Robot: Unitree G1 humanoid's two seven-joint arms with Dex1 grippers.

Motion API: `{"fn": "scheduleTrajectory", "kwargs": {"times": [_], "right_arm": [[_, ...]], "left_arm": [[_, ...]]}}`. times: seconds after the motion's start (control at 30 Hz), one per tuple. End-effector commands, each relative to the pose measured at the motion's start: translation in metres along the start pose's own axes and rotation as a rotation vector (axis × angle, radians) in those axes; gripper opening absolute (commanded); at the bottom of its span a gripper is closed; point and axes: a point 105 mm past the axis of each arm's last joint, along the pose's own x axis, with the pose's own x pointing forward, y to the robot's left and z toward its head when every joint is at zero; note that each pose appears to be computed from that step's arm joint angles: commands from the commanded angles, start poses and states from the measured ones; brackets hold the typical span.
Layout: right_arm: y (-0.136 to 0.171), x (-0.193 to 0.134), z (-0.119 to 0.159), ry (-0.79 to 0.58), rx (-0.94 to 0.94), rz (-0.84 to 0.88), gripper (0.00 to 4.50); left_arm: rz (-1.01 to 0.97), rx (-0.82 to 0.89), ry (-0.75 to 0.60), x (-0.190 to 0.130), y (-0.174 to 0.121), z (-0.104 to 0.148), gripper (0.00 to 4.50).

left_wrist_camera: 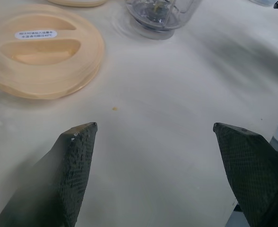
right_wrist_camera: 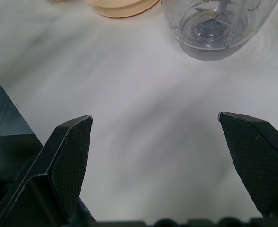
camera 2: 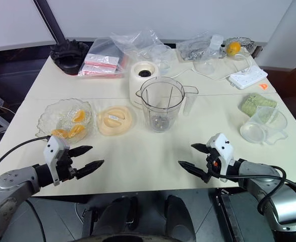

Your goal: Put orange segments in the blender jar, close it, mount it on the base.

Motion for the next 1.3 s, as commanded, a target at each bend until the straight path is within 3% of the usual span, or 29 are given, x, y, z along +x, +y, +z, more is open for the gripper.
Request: {"fn": "scheduleTrajectory", "kwargs": {"times": [0.03,0.5,0.93,1.03,1.17,1.3], "right_arm": [[-0.003,0.001,0.010,-0.020,-0.036,0.003,4.44],[-0.004,0.007,0.033,-0.094,-0.031,0.021,4.44],[-0.002,0.007,0.031,-0.078,-0.041,0.025,4.44],[-0.001,0.006,0.032,-0.077,-0.049,0.030,4.44],[0.011,0.006,0.043,-0.087,-0.058,0.099,4.44],[0.051,0.010,0.061,-0.109,-0.056,0.289,4.44]], "left_arm": [[-0.016,0.050,-0.036,-0.001,-0.004,0.013,4.10],[-0.013,0.048,-0.051,0.002,-0.009,0.013,4.10],[0.016,0.102,-0.038,0.010,-0.004,0.028,4.10],[0.075,0.123,0.022,0.009,0.010,0.030,4.10],[0.174,0.076,-0.016,0.000,0.044,0.061,4.10],[0.298,0.080,0.028,-0.016,0.094,0.095,4.10]]}}
